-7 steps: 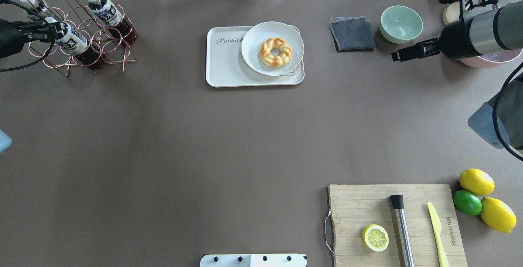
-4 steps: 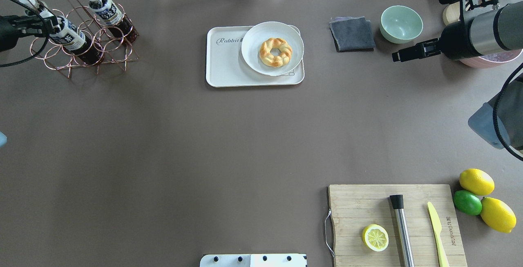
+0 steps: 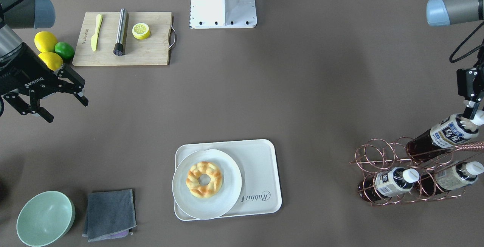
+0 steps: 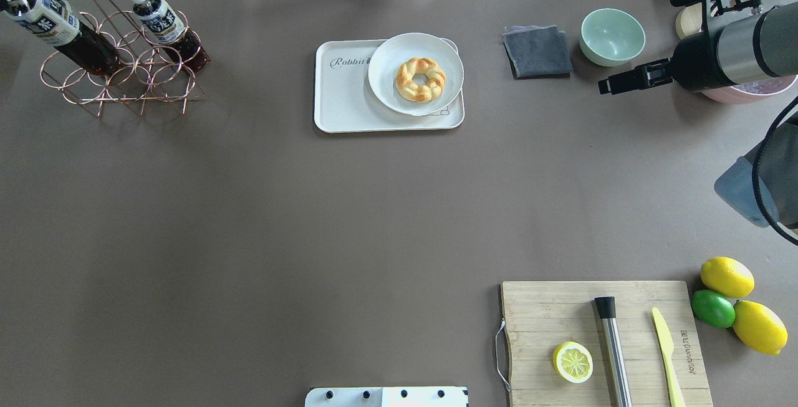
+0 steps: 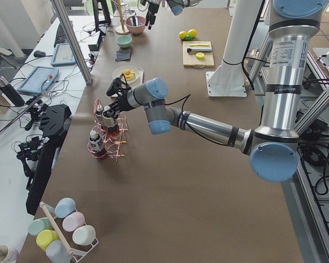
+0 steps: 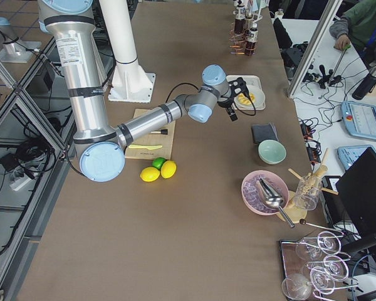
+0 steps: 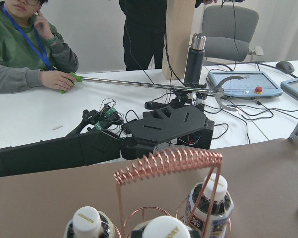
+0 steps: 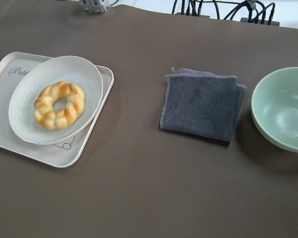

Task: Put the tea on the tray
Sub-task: 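Grasp a dark tea bottle with the left gripper and lift it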

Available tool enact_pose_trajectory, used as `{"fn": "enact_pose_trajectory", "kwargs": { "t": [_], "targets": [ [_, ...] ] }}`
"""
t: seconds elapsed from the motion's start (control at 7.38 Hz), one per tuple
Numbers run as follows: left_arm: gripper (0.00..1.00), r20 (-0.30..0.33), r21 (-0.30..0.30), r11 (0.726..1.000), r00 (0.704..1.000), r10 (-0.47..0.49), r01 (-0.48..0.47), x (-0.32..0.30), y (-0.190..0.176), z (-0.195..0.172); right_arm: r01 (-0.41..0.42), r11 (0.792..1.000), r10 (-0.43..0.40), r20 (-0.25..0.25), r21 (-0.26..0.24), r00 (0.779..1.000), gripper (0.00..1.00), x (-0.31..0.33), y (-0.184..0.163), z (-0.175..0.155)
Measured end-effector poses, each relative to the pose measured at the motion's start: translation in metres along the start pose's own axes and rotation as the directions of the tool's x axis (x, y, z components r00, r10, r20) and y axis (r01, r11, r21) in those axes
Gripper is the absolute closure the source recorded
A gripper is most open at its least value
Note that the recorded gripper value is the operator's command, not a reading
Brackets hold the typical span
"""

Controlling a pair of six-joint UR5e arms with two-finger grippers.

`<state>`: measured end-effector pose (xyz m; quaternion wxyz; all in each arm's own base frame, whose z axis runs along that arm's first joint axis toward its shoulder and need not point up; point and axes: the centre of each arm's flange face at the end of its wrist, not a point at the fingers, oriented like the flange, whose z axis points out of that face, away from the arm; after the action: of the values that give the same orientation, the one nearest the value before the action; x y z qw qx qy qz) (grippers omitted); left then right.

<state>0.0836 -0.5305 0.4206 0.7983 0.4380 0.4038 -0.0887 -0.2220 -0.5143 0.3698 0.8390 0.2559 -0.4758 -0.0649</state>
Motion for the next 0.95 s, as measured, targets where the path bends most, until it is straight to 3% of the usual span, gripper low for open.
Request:
{"fn": "enact_pose_trajectory", "kwargs": {
  "t": [0.54, 0.81, 0.95],
  "targets": [
    [1.00, -0.036, -0.063, 0.998, 0.999, -0.020, 0.018, 0.042, -0.064, -0.076, 0.001, 1.000, -0.001, 0.001, 0.001, 1.000, 0.00, 0.000, 0.000, 0.000],
    [1.00, -0.057, -0.127, 0.992, 0.998, -0.032, 0.025, 0.111, -0.085, -0.088, 0.005, 1.000, -0.005, 0.005, 0.006, 1.000, 0.00, -0.003, -0.002, -0.002],
    [1.00, -0.098, -0.161, 0.987, 0.995, -0.038, 0.022, 0.156, -0.088, -0.081, 0.012, 1.000, -0.012, 0.014, 0.013, 1.000, 0.00, -0.010, -0.004, -0.005]
  ]
}}
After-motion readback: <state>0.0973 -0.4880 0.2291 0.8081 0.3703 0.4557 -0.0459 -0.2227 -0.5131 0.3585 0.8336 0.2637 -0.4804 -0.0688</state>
